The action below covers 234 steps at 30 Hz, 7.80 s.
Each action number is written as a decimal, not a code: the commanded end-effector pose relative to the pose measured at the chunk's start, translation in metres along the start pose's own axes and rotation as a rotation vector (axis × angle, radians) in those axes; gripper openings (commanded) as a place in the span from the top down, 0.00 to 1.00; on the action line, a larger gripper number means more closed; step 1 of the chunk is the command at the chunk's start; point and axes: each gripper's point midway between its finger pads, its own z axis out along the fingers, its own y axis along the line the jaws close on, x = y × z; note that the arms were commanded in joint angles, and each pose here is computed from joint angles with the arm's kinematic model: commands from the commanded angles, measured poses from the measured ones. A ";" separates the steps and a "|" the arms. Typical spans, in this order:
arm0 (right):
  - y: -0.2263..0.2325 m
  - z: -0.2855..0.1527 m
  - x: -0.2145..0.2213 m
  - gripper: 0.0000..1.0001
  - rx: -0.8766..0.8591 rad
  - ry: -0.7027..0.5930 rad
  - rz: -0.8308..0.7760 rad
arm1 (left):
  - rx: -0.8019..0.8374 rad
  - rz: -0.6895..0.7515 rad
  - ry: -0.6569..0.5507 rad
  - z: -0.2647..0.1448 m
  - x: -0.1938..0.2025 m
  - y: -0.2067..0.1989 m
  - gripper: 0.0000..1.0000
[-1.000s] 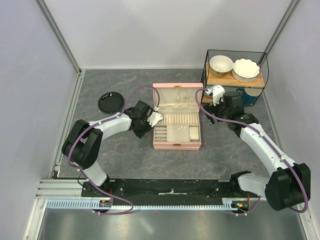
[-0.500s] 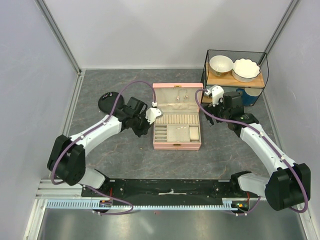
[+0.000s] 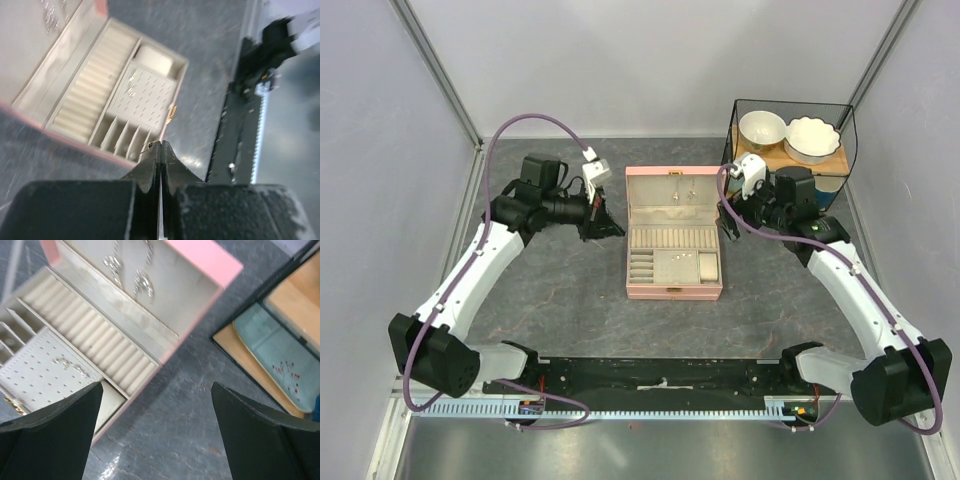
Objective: Organize the mixed jewelry
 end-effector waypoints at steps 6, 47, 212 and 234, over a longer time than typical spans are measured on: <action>0.037 -0.028 -0.106 0.05 -0.152 -0.293 -0.025 | 0.362 -0.252 -0.280 -0.017 -0.100 -0.050 0.98; 0.140 -0.009 -0.192 0.26 -0.366 -0.365 -0.117 | 0.414 -0.801 -0.509 -0.001 -0.128 0.003 0.98; 0.151 0.059 0.039 0.87 -0.469 0.593 -0.059 | -0.254 -0.382 -0.144 -0.026 -0.031 0.069 0.66; 0.152 0.069 0.061 0.88 -0.468 0.642 -0.046 | -0.239 -0.349 -0.143 -0.028 -0.032 0.066 0.66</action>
